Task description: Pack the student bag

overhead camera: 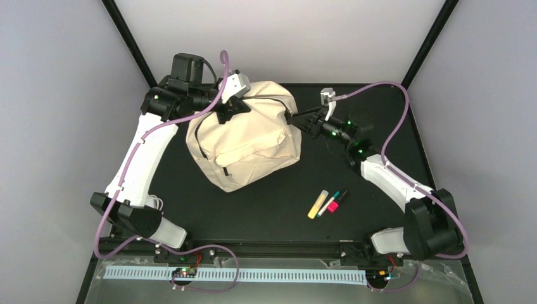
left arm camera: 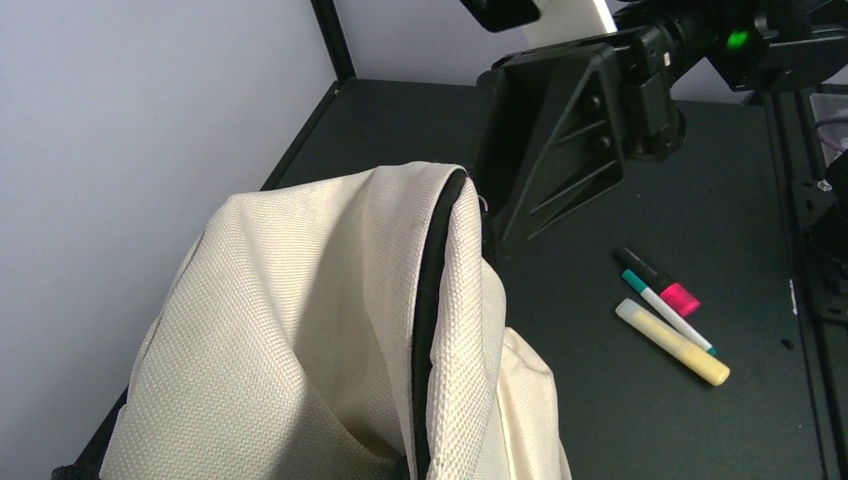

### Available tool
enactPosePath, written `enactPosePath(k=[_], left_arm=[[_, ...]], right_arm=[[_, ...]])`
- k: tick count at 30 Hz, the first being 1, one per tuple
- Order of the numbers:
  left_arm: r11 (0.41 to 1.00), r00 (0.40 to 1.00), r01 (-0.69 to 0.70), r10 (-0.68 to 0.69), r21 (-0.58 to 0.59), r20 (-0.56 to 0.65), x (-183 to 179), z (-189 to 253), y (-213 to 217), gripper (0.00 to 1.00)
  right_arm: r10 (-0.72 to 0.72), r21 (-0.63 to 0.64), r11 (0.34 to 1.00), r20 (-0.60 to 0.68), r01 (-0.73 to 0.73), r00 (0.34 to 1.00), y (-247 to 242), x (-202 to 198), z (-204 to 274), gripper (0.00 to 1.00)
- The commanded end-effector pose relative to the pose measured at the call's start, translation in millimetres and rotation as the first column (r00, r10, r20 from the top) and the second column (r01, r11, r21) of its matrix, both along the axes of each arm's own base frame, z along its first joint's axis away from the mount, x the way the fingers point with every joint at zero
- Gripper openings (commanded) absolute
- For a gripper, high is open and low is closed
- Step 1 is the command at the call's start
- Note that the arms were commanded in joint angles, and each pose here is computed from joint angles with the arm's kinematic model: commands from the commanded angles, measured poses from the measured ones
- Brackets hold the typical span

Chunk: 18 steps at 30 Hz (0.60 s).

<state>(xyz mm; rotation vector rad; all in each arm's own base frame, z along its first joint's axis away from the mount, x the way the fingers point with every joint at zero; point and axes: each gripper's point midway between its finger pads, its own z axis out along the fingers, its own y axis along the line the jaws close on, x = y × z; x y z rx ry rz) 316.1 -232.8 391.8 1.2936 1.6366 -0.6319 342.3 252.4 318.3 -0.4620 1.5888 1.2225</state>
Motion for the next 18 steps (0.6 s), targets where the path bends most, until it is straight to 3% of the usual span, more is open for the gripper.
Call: enactPosePath(k=[1,4,18], left_arm=[[0.992,0.986,0.088,-0.075,-0.088,0.147,-28.2,55.9,-5.2,0.02],[0.992,0.986,0.091,-0.077,-0.088,0.149,-27.4,56.3,-5.9,0.02],[0.993,0.986,0.088,-0.075,-0.082,0.151,-24.2,54.8,-6.8,0.02]], right_arm=[[0.0,0.045,0.999,0.062,-0.003,0.998,5.7,6.6,22.4,0.31],[0.025,0.047,0.998,0.067,-0.028,0.997,13.9,4.1,23.6,0.25],[0.08,0.048,0.996,0.004,-0.08,0.997,21.3,-12.7,7.7,0.24]])
